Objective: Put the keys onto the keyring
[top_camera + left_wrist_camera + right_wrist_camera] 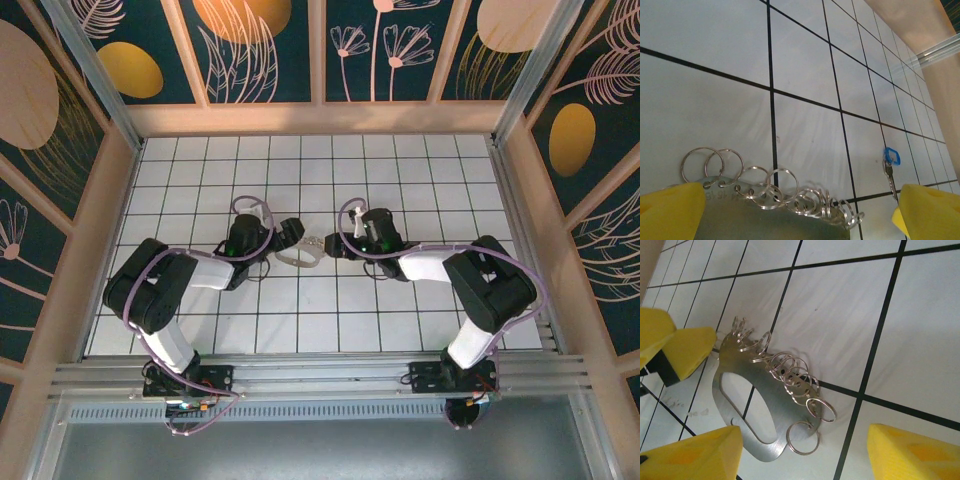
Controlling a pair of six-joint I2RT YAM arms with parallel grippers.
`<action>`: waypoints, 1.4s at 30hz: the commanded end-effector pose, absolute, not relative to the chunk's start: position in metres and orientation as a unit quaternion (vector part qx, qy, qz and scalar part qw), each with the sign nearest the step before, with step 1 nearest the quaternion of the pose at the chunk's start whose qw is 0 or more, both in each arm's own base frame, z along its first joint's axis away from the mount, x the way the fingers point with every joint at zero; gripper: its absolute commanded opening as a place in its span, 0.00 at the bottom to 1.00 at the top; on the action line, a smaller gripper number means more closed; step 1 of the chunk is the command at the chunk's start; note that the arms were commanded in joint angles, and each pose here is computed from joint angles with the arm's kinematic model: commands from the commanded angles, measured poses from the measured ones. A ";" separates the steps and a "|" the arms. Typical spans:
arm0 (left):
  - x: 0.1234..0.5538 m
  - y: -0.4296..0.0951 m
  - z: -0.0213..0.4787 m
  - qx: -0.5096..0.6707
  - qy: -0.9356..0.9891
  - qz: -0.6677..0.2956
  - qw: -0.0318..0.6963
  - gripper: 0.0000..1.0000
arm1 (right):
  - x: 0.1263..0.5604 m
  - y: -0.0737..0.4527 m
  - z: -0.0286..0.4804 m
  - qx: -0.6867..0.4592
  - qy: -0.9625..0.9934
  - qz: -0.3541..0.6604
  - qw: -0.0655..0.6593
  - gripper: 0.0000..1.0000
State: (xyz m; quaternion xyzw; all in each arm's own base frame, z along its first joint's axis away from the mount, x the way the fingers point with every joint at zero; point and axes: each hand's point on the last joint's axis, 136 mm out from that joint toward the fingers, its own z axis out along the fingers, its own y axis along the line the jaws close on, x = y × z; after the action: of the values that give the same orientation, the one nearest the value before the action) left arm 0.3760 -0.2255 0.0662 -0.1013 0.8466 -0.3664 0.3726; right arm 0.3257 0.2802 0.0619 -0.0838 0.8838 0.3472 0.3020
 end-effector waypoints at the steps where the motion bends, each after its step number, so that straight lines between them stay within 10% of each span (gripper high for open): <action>1: 0.388 -0.235 0.077 -0.079 0.841 -0.370 0.386 0.99 | 0.330 0.292 0.072 -0.086 0.874 0.361 0.314 0.66; 42: 0.376 -0.211 0.185 -0.090 0.812 -0.360 0.451 0.99 | 0.312 0.298 0.033 -0.258 0.906 0.138 0.305 0.39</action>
State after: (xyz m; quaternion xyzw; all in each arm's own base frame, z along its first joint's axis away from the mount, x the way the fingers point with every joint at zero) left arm 0.3753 -0.2119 0.1698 -0.0853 0.8236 -0.3524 0.4362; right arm 0.3087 0.2951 0.0335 -0.2482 0.9068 0.1542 0.3037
